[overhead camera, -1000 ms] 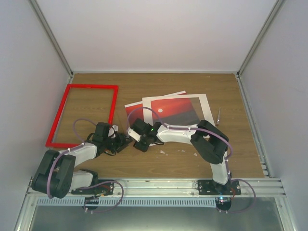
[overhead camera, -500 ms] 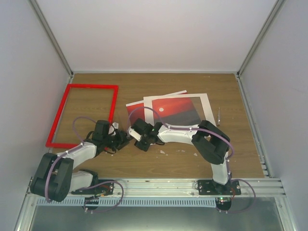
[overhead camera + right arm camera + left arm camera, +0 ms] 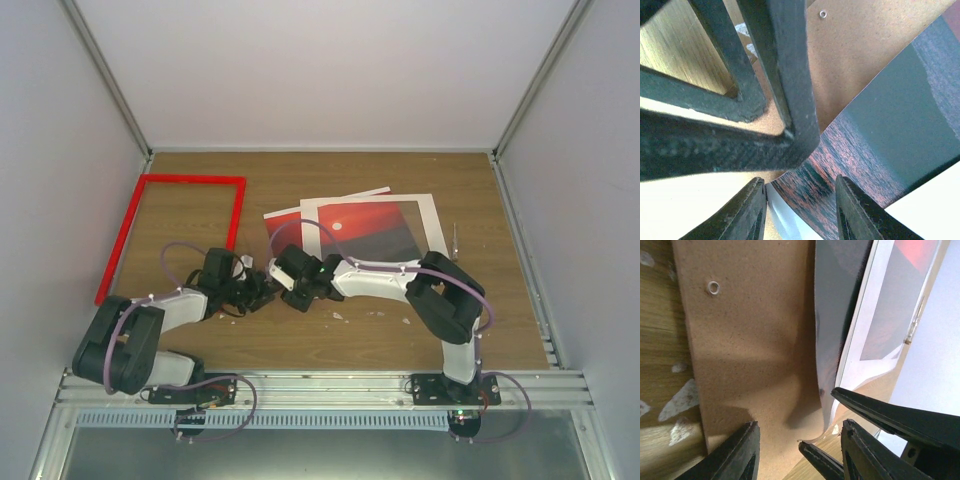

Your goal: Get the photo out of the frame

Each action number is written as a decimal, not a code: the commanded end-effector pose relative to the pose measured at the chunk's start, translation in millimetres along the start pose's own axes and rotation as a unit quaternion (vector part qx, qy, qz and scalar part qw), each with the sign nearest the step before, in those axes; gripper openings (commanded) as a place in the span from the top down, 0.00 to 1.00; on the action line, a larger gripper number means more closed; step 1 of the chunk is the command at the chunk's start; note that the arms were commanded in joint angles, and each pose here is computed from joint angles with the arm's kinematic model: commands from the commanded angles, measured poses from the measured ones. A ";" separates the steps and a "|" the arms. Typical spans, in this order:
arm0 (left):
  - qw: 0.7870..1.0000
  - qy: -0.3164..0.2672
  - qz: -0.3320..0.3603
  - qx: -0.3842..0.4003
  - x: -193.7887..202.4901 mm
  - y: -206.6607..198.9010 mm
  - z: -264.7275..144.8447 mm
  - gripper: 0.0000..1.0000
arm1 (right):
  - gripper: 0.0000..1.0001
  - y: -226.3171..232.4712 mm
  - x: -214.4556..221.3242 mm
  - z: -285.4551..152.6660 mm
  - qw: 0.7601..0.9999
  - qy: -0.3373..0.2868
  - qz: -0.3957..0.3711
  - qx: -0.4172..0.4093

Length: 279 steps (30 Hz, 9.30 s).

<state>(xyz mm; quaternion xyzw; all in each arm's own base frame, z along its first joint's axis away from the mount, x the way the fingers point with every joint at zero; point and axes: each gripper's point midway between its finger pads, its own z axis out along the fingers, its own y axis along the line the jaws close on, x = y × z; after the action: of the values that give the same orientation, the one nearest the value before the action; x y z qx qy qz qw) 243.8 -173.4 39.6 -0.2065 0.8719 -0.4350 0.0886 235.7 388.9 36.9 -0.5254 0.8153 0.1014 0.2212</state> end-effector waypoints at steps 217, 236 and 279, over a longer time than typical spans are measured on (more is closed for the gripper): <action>0.998 -0.035 0.059 -0.012 -60.2 -37.9 49.3 1.00 | 0.22 -89.2 1.2 -56.6 0.972 0.012 0.212 0.100; 0.961 -0.149 0.176 -0.155 -87.5 -76.7 -44.6 1.00 | 0.11 -121.2 -8.1 -43.7 0.956 -0.037 0.265 0.121; 0.905 -0.204 0.370 0.054 -39.7 -324.1 -212.3 1.00 | 0.00 -170.8 71.3 -185.3 0.875 -0.167 0.377 0.252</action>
<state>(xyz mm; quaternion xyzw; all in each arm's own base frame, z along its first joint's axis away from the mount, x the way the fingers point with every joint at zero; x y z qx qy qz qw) 302.0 -139.4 394.3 0.0098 0.8656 -0.2662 0.4241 315.7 210.5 159.1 -0.1372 0.9109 0.0771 0.3815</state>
